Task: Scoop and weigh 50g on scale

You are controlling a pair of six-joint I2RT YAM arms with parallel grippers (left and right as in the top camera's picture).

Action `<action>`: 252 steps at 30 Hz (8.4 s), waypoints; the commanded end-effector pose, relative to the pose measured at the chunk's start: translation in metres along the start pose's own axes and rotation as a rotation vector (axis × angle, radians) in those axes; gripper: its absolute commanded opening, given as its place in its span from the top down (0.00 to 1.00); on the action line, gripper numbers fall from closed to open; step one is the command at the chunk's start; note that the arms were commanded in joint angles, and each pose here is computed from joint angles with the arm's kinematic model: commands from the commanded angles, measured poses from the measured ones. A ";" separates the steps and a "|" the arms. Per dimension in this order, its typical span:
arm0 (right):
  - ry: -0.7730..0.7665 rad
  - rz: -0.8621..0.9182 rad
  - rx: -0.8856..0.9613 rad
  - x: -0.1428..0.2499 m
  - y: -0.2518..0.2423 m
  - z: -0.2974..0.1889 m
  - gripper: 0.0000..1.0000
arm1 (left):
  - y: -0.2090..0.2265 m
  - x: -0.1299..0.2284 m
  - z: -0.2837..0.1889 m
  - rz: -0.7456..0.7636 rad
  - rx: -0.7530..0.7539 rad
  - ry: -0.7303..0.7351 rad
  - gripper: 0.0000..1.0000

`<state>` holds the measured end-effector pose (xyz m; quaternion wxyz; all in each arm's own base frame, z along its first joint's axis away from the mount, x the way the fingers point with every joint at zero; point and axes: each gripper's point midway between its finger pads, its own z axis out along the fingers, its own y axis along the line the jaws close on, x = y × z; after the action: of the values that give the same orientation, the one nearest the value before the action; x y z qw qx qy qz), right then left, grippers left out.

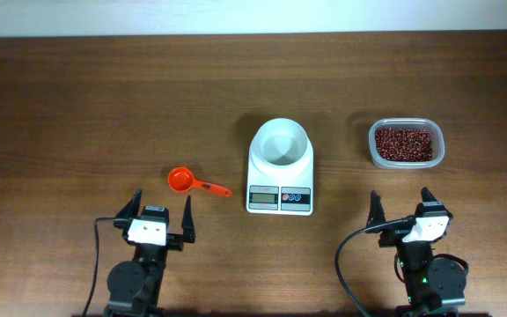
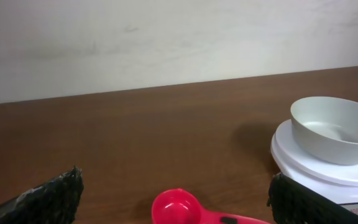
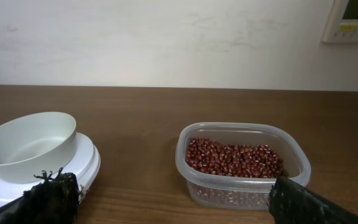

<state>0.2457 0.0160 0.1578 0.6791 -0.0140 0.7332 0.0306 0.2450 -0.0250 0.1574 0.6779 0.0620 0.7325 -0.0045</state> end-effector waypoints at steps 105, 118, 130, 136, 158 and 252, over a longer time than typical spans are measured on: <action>0.069 0.593 -0.265 -0.002 0.045 -0.006 0.01 | 0.035 0.004 0.000 -1.056 -0.713 0.861 1.00; 0.306 0.873 -0.822 -0.078 0.129 -0.055 0.01 | 0.022 0.006 -0.002 -1.118 -0.683 0.906 1.00; 0.829 0.930 -0.934 -0.008 0.295 -0.020 0.06 | -0.017 0.017 -0.033 -1.516 -0.833 1.071 1.00; 0.815 0.974 -0.915 -0.010 0.304 -0.020 0.22 | -0.047 0.015 -0.039 -1.517 -0.808 1.133 1.00; 0.877 0.966 -0.906 0.001 0.309 -0.030 0.70 | -0.102 0.031 -0.033 -1.403 -0.734 1.284 1.00; 0.355 0.820 -0.062 -0.034 0.032 -0.009 0.96 | -0.252 0.107 0.080 -0.598 0.010 1.049 1.00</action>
<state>0.2363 0.0503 0.1855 0.4593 0.2560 0.7876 0.3212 0.2901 -0.2736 0.0259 0.1896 -0.1465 0.9554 -0.1724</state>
